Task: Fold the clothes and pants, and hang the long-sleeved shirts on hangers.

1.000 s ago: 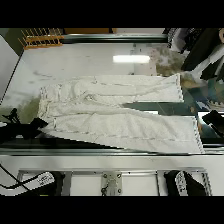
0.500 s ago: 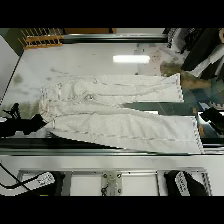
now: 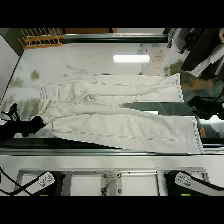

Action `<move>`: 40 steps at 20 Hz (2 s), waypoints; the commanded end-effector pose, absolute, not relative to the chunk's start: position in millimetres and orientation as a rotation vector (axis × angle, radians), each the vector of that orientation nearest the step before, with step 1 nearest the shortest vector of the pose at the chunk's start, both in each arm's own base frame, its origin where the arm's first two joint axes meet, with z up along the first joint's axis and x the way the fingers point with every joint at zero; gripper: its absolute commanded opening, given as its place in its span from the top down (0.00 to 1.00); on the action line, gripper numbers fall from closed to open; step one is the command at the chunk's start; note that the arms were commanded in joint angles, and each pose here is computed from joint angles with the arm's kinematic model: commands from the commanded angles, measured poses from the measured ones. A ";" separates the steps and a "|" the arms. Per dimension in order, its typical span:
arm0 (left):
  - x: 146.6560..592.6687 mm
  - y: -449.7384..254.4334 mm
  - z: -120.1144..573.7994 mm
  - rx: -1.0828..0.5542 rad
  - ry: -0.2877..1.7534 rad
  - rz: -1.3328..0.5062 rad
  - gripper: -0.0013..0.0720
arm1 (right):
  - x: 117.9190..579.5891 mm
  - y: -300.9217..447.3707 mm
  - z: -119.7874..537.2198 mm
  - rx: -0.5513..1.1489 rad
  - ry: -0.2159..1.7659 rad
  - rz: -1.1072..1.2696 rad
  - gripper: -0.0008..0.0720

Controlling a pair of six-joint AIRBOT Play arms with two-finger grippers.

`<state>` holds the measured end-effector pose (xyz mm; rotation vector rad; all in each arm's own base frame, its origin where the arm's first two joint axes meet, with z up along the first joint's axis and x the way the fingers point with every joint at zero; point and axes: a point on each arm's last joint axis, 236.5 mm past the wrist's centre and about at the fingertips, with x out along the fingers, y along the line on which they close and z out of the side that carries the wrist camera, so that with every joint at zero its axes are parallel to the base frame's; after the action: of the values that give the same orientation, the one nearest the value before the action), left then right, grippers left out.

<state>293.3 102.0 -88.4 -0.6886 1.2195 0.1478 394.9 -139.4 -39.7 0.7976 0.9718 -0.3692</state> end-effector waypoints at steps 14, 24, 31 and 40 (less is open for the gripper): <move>290.2 105.7 -88.5 -0.659 1.209 0.166 0.94 | 500.5 -121.9 -106.5 0.838 0.854 -0.368 0.79; 279.1 109.5 -93.4 -0.613 1.256 0.169 0.95 | 399.9 -152.3 -75.5 0.449 1.179 -0.365 0.95; 274.3 103.4 -93.6 -0.624 1.281 0.149 0.95 | 380.4 -169.6 -33.0 0.395 1.185 -0.310 0.10; 271.1 99.1 -93.5 -0.634 1.298 0.136 0.95 | 296.3 -209.6 -85.2 0.583 1.322 -0.221 0.10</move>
<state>271.7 99.7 -93.6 -0.6306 1.2962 0.1379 305.4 -214.0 -70.7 0.5372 1.3090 -0.3054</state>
